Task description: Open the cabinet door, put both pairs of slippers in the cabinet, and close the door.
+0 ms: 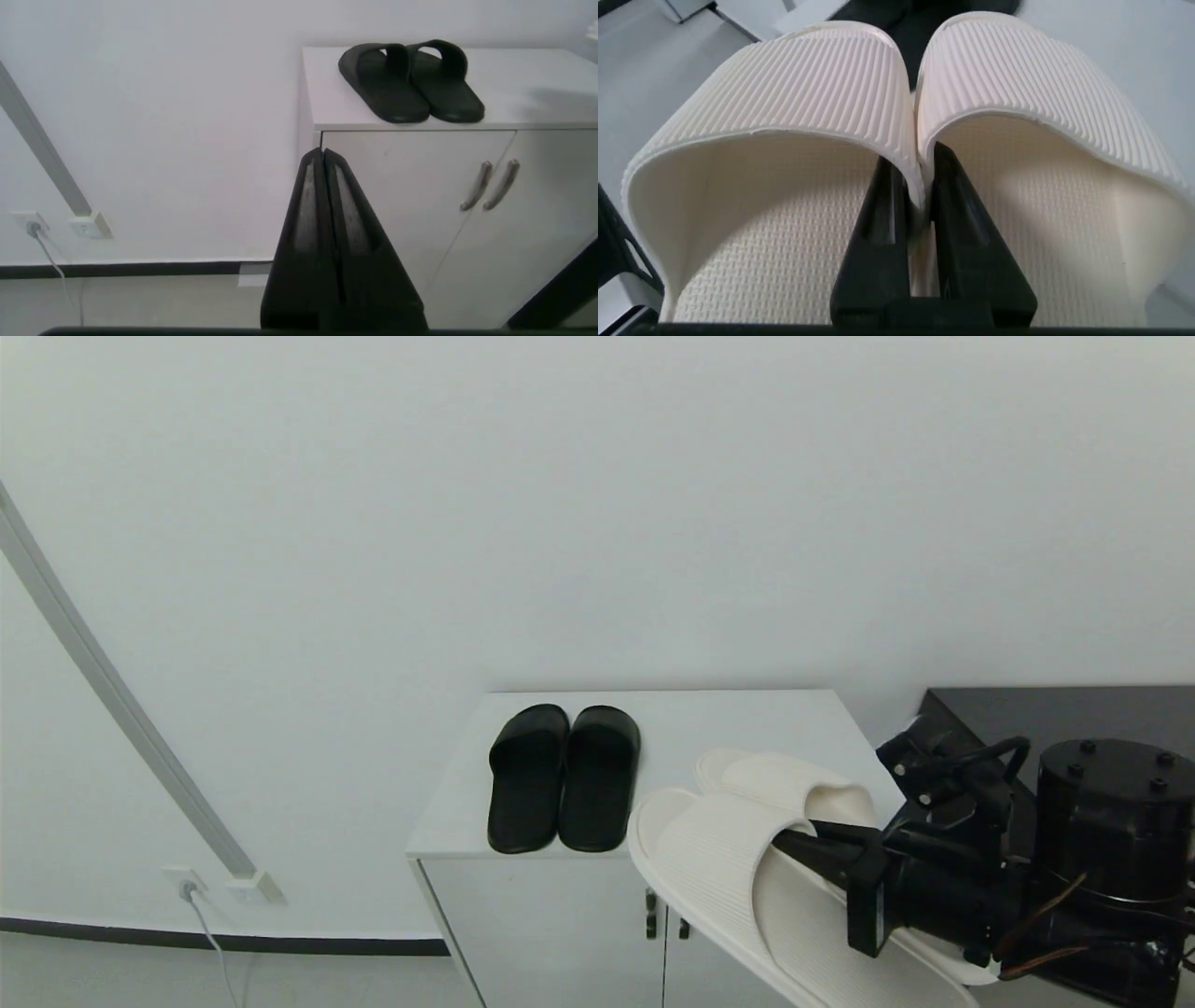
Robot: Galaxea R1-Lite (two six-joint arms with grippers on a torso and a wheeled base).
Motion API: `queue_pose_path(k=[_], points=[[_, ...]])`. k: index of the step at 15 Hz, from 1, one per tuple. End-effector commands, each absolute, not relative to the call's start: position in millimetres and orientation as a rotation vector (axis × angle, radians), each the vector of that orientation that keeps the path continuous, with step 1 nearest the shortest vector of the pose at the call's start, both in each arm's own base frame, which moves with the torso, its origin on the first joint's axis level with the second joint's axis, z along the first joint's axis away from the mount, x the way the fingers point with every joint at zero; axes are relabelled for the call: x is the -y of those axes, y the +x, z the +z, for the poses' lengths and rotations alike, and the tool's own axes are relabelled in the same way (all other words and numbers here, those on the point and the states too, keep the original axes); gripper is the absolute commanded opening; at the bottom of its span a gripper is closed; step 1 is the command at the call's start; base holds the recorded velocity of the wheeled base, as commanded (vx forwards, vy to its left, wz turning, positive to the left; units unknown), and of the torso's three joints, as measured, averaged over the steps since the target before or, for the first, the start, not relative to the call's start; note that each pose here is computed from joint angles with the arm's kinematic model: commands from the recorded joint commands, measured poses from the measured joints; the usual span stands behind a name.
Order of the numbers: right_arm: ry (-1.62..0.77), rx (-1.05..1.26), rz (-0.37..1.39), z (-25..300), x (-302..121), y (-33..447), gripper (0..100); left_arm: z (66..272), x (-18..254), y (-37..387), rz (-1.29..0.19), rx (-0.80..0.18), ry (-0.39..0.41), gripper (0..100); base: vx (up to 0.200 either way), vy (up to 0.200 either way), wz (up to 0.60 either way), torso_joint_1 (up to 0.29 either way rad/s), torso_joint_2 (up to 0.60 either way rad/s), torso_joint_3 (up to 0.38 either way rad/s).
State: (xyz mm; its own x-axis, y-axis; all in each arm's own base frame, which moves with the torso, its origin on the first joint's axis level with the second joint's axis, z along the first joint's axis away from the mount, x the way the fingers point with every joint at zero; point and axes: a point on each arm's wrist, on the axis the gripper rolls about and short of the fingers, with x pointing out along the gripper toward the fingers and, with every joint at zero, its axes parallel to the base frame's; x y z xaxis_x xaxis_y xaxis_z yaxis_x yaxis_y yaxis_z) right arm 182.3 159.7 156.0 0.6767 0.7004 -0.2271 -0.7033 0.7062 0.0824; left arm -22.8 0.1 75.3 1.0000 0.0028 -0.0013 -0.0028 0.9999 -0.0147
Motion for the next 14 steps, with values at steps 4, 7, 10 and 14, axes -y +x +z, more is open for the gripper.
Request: queue_pose_path(k=[4, 7, 10, 14], points=[[-0.019, -0.253, 0.79, 154, -157, 179, 0, 75, 0, -23, 0.005, 0.0, -0.018, 0, -0.15, 0.0, 0.0, -0.009, 0.0, 0.005], [-0.027, -0.255, 0.798, 153, -158, 177, 0, 75, 0, -23, 0.003, -0.002, -0.014, 0, 0.0, 0.0, 0.0, 0.0, 0.0, 0.0], [-0.034, -0.276, 0.8, 148, -157, 177, 0, 75, 0, -23, 0.005, -0.002, -0.014, 0, 0.0, 0.0, 0.0, 0.0, 0.0, 0.0], [-0.069, -0.305, 0.799, 138, -160, 179, 0, 75, 0, -23, 0.005, 0.0, -0.015, 0, 0.0, 0.0, 0.0, 0.0, 0.0, 0.0]])
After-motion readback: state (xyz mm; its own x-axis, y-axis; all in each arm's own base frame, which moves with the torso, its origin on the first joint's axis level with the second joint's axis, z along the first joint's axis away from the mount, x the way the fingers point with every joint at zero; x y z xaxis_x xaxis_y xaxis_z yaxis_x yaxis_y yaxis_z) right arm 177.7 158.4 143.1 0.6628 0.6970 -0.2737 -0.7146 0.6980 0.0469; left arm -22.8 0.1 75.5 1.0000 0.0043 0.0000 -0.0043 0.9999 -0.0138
